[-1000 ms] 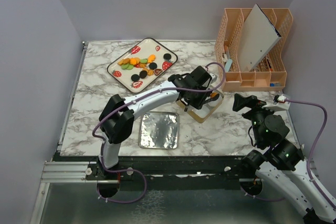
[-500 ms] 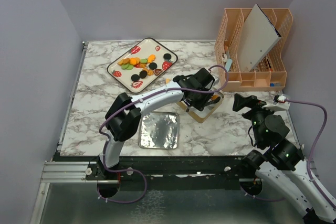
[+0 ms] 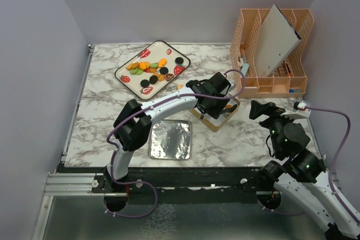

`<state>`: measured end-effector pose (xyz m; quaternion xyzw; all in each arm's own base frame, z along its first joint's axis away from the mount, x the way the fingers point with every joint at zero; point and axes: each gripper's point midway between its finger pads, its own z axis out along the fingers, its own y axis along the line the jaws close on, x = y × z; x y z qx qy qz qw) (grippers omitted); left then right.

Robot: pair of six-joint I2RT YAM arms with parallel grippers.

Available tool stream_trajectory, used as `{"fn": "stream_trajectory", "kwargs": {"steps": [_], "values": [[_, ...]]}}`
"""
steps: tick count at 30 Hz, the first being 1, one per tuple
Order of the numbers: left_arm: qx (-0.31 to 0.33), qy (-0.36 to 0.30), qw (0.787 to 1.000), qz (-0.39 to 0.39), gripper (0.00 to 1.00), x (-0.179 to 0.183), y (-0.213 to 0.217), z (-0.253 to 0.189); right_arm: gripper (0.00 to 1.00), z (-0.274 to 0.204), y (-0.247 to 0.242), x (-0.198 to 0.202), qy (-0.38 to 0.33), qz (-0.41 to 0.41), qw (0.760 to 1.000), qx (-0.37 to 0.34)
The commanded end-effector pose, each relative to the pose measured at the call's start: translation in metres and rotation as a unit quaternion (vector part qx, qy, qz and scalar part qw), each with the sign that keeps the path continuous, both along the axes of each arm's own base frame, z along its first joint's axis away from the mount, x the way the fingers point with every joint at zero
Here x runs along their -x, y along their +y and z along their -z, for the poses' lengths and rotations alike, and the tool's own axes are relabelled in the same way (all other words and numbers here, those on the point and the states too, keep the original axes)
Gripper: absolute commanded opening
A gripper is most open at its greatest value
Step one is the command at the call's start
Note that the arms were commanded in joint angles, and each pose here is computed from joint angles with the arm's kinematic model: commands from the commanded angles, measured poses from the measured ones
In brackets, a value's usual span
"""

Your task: Pack the cookies

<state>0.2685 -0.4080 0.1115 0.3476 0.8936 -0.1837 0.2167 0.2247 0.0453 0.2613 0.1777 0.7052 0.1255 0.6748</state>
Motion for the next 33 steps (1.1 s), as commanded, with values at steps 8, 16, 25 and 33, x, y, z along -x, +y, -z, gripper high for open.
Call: {"fn": "stream_trajectory", "kwargs": {"steps": [8,16,25,33], "values": [[0.026,-0.069,0.997,-0.023,0.45,-0.011,0.01,-0.058,1.0,-0.002,-0.005,0.001,-0.003,0.01,1.0,-0.003],[0.01,-0.089,0.993,-0.075,0.44,-0.03,0.055,-0.07,1.0,-0.002,-0.005,0.001,-0.004,0.01,1.0,-0.003],[-0.001,-0.097,0.978,-0.183,0.44,-0.065,0.15,-0.083,1.0,-0.003,-0.004,0.001,-0.004,0.008,1.0,-0.002],[-0.028,-0.097,0.958,-0.268,0.44,-0.083,0.239,-0.08,1.0,-0.003,-0.002,0.0,-0.002,0.005,1.0,0.0]]}}
